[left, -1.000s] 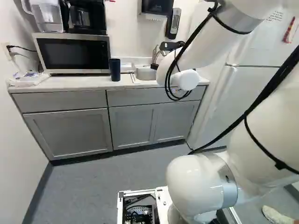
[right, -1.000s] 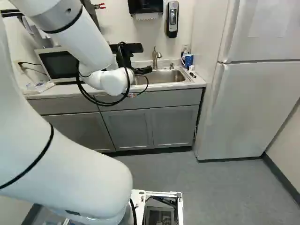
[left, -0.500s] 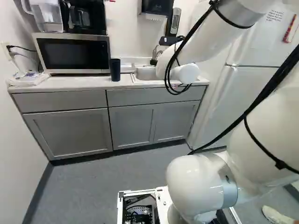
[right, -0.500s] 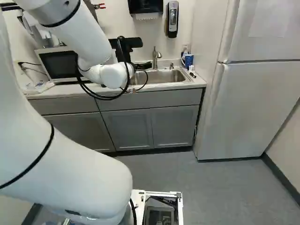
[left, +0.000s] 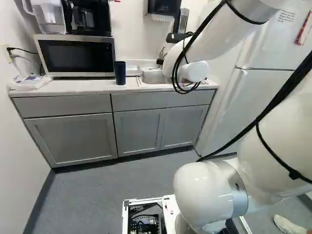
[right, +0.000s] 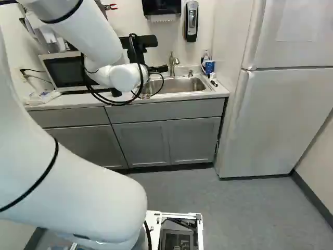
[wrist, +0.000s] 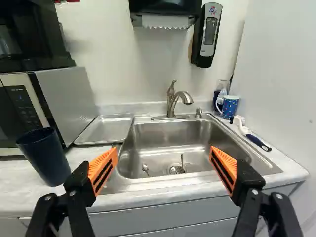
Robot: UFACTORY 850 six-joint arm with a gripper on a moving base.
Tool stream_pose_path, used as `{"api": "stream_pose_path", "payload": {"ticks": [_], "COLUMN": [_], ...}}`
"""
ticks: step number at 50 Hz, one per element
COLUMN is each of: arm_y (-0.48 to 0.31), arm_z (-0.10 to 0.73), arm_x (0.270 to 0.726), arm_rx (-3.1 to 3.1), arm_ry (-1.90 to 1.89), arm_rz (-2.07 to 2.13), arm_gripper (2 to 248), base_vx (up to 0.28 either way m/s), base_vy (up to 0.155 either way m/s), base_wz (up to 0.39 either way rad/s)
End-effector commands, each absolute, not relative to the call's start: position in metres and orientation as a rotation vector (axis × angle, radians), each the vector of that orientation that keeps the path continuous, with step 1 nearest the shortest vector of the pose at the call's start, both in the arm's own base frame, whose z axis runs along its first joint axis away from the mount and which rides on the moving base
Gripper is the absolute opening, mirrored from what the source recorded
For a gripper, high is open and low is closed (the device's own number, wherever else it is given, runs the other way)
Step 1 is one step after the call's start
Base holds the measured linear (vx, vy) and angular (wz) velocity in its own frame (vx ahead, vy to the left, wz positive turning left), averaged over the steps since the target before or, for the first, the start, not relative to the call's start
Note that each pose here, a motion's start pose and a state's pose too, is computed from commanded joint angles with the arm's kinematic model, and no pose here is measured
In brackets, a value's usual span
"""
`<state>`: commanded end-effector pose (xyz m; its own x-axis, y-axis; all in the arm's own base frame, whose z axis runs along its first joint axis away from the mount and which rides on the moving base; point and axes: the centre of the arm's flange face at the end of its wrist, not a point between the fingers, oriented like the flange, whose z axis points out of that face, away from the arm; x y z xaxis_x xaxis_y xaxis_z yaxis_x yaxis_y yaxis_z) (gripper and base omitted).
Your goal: Rinse the cup and place it in the tray
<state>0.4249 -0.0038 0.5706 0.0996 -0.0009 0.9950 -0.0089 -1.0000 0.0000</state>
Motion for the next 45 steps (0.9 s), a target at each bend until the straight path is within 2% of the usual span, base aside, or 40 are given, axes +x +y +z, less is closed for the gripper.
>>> {"api": "stream_pose_path", "payload": {"ticks": [45], "arm_y": [-0.004], "arm_z": [0.611], "arm_x": [0.429], "arm_rx": [2.317], "arm_ry": [-0.01], "arm_rz": [2.113], "arm_gripper": [247], "base_vx": [0.0], "base_vy": [0.0], "base_wz": [0.0]}}
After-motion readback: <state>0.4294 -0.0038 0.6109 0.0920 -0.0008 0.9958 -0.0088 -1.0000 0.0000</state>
